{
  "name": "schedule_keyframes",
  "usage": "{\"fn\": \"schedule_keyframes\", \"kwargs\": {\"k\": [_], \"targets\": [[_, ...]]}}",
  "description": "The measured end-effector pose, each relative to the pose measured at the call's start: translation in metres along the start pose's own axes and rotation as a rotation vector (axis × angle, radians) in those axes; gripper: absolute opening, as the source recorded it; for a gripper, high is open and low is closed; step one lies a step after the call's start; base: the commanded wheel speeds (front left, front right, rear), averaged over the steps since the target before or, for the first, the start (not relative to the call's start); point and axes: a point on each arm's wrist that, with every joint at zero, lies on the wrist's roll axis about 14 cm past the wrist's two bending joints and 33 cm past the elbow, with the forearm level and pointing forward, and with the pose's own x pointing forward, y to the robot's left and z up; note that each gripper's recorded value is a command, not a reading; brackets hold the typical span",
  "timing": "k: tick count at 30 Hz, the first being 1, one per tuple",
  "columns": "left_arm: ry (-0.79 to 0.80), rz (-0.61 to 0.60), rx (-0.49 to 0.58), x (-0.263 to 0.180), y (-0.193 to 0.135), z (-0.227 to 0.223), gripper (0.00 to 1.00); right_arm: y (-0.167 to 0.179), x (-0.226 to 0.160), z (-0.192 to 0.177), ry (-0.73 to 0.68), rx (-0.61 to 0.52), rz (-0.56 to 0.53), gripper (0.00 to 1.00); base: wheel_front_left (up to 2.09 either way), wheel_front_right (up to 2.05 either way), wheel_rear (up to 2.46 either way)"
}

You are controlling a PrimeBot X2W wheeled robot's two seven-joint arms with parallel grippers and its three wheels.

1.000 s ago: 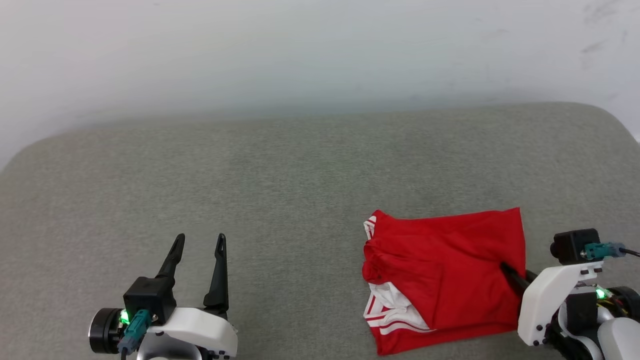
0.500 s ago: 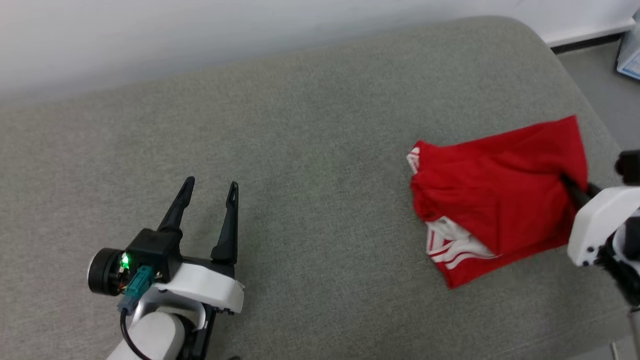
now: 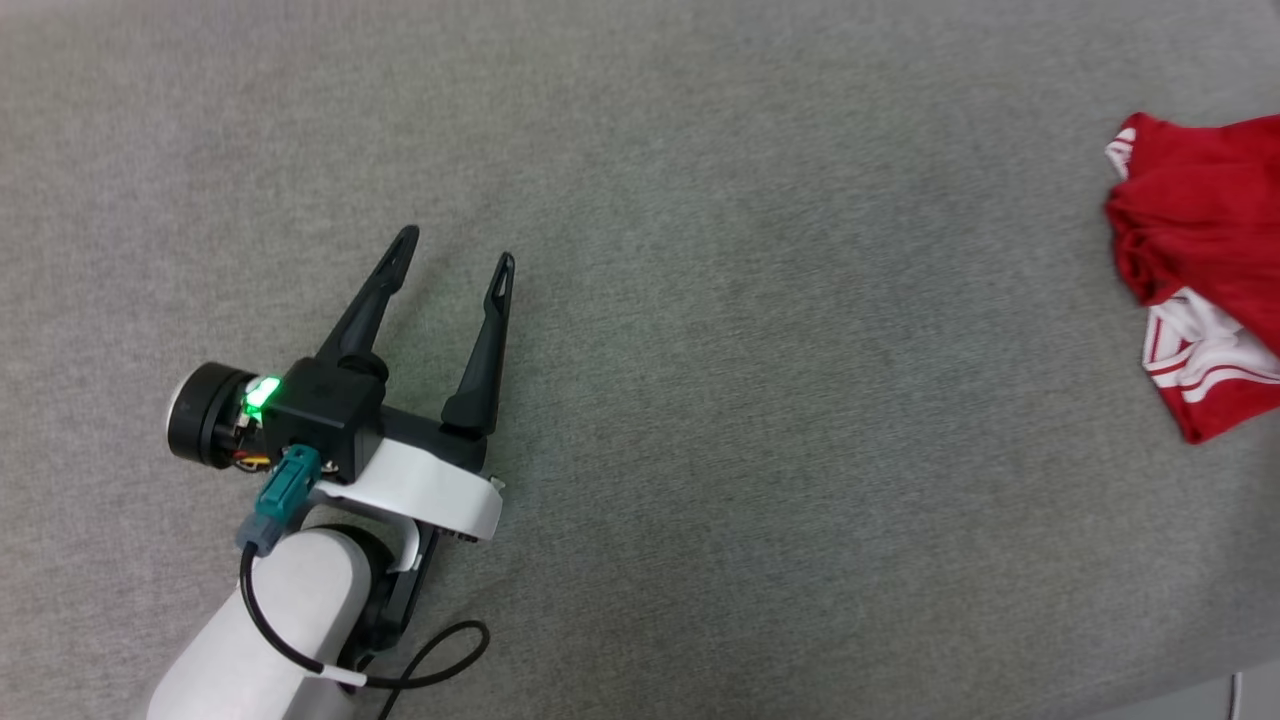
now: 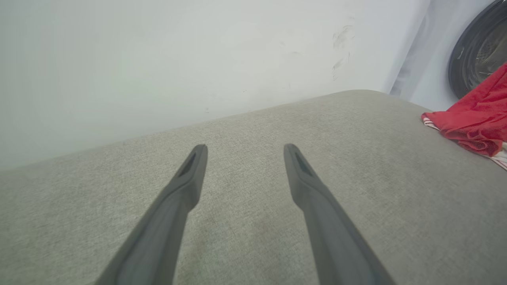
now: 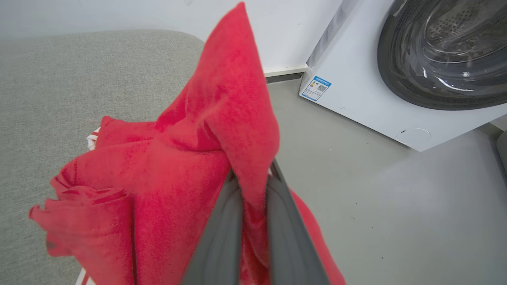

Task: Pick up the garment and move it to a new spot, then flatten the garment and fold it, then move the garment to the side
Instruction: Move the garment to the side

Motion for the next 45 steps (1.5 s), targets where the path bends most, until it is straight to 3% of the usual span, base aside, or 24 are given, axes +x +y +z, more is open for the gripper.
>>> {"fn": "schedule_keyframes", "kwargs": {"k": [2, 3, 4, 5, 11, 20, 36, 45], "targets": [[0.002, 0.004, 0.0, 0.003, 0.004, -0.005, 1.0, 0.002, 0.01, -0.007, 0.01, -0.005, -0.01, 0.0, 0.0, 0.0, 0.0], [0.006, 0.005, -0.003, 0.003, 0.005, -0.007, 1.0, 0.004, 0.014, -0.01, 0.011, -0.008, -0.012, 0.18, 0.0, 0.0, 0.0], [0.01, 0.006, -0.006, 0.003, 0.007, -0.01, 1.0, 0.006, 0.017, -0.014, 0.015, -0.005, -0.016, 0.48, 0.0, 0.0, 0.0], [0.013, 0.006, -0.007, 0.004, 0.008, -0.012, 1.0, 0.008, 0.02, -0.019, 0.02, -0.009, -0.019, 1.0, 0.0, 0.0, 0.0], [0.023, 0.023, -0.004, 0.0, 0.014, -0.016, 1.0, 0.011, 0.027, -0.03, 0.009, 0.005, -0.044, 1.0, 0.0, 0.0, 0.0], [0.005, 0.095, -0.021, -0.023, 0.012, 0.003, 1.0, 0.015, 0.004, 0.01, -0.178, 0.036, -0.013, 1.0, 0.0, 0.0, 0.0], [-0.02, 0.372, -0.005, -0.128, 0.037, 0.04, 1.0, 0.112, -0.11, 0.017, -0.363, 0.194, 0.328, 1.0, 0.0, 0.0, 0.0], [-0.069, 0.52, 0.055, -0.185, 0.064, 0.062, 1.0, 0.179, -0.169, 0.031, -0.434, 0.206, 0.546, 1.0, 0.0, 0.0, 0.0]]}}
